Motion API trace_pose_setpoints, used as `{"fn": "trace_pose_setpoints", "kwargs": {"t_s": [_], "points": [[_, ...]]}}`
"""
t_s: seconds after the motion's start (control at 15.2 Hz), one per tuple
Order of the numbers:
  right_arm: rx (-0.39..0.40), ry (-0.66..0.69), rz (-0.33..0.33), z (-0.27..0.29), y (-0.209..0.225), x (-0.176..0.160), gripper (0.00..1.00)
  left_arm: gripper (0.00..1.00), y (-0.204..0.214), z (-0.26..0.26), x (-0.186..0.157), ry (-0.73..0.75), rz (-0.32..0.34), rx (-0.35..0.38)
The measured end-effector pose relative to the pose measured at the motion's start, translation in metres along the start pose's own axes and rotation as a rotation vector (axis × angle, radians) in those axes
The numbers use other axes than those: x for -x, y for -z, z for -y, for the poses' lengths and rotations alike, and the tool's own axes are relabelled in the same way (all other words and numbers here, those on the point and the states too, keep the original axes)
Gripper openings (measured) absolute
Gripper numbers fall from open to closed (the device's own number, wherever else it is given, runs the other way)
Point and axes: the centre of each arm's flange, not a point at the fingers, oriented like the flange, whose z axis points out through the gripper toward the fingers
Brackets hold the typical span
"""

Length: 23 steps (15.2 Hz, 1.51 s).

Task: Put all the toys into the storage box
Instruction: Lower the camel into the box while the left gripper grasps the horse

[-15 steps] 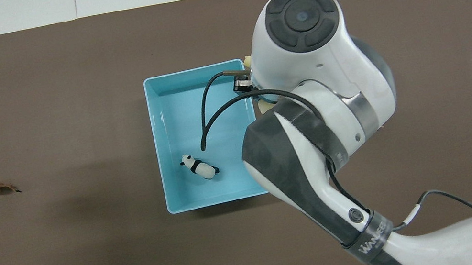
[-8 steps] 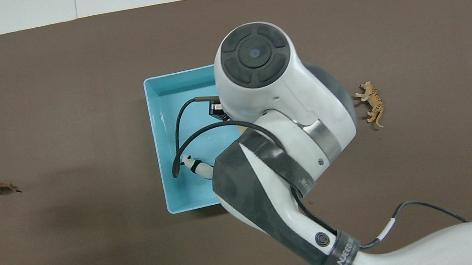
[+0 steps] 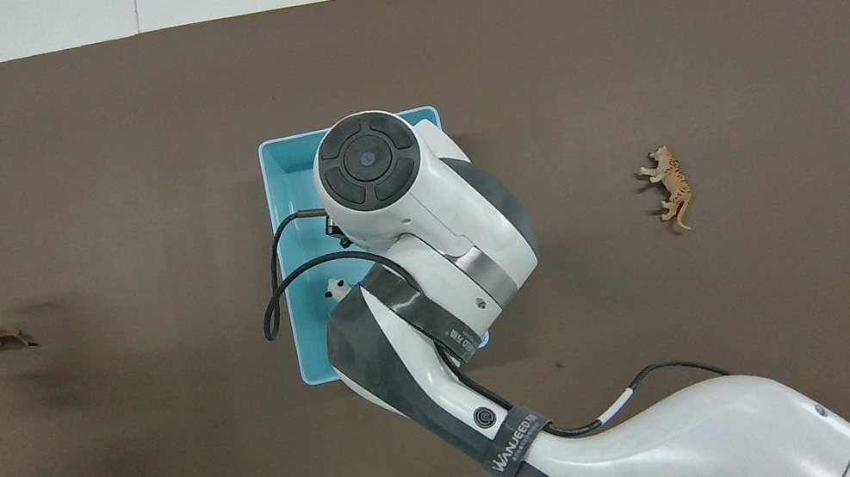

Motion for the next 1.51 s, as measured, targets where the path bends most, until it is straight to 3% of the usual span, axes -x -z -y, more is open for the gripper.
{"fn": "trace_pose_setpoints", "kwargs": {"t_s": [0.26,0.99,1.12,1.18,1.32,1.38,1.51], "points": [[-0.031,-0.019,-0.029,-0.004,-0.002,-0.014,0.47,1.00,-0.029,0.011,0.003,0.008,-0.013,0.024],[-0.026,-0.018,-0.019,-0.004,-0.045,-0.014,0.46,1.00,-0.084,0.025,0.020,-0.001,0.002,0.014],[-0.021,-0.017,-0.014,-0.005,-0.050,-0.012,0.60,0.96,-0.083,0.025,0.020,-0.006,0.000,0.016],[-0.021,-0.017,-0.015,-0.005,-0.050,-0.012,0.70,0.89,-0.083,0.025,0.019,-0.012,-0.001,0.017],[-0.020,-0.018,-0.015,-0.006,-0.049,-0.012,0.93,0.65,-0.083,0.025,0.019,-0.024,-0.001,0.017],[-0.012,-0.018,-0.009,-0.007,-0.048,-0.012,0.99,0.54,-0.083,0.025,0.019,-0.028,-0.002,0.017],[0.030,-0.019,0.006,-0.012,-0.033,-0.015,1.00,0.30,-0.083,0.024,0.019,-0.035,-0.002,0.017]]}}
